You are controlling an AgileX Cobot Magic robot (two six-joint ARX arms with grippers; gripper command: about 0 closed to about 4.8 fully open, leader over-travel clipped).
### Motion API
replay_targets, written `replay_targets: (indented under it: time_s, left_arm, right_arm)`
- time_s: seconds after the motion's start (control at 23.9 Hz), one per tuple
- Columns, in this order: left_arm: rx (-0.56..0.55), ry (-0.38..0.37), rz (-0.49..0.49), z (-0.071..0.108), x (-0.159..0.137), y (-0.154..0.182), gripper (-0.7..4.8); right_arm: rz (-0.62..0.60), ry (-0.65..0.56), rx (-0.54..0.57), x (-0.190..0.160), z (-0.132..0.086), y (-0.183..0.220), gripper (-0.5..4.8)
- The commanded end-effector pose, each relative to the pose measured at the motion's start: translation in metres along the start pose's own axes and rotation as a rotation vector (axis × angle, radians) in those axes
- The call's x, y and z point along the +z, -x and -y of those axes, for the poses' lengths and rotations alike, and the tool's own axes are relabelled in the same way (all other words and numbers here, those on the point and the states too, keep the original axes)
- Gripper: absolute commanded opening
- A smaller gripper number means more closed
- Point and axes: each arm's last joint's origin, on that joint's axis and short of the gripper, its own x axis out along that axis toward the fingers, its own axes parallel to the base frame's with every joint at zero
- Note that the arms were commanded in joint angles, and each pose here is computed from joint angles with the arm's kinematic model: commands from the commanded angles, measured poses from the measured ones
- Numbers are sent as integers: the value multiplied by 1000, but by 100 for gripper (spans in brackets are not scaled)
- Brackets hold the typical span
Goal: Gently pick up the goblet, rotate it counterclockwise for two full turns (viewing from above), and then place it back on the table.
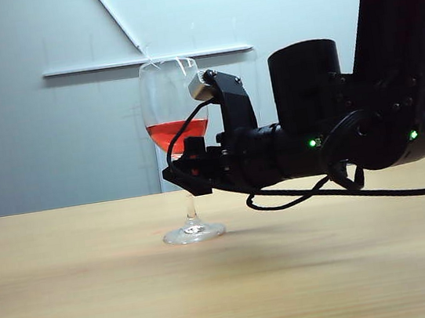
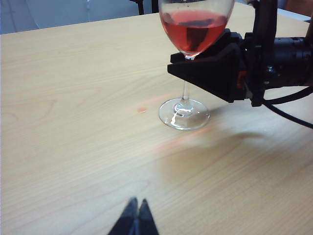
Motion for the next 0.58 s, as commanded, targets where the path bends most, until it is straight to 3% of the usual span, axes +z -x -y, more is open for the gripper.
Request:
replay_targets:
  time_s: [0.04, 0.58]
  left_arm:
    - [-1, -1, 16, 0, 2, 0, -5]
    - [-2, -1, 16, 0, 2, 0, -5]
  right_arm:
    - [24, 3, 5, 4, -1, -1, 144]
    - [27, -3, 8, 4, -1, -1, 16]
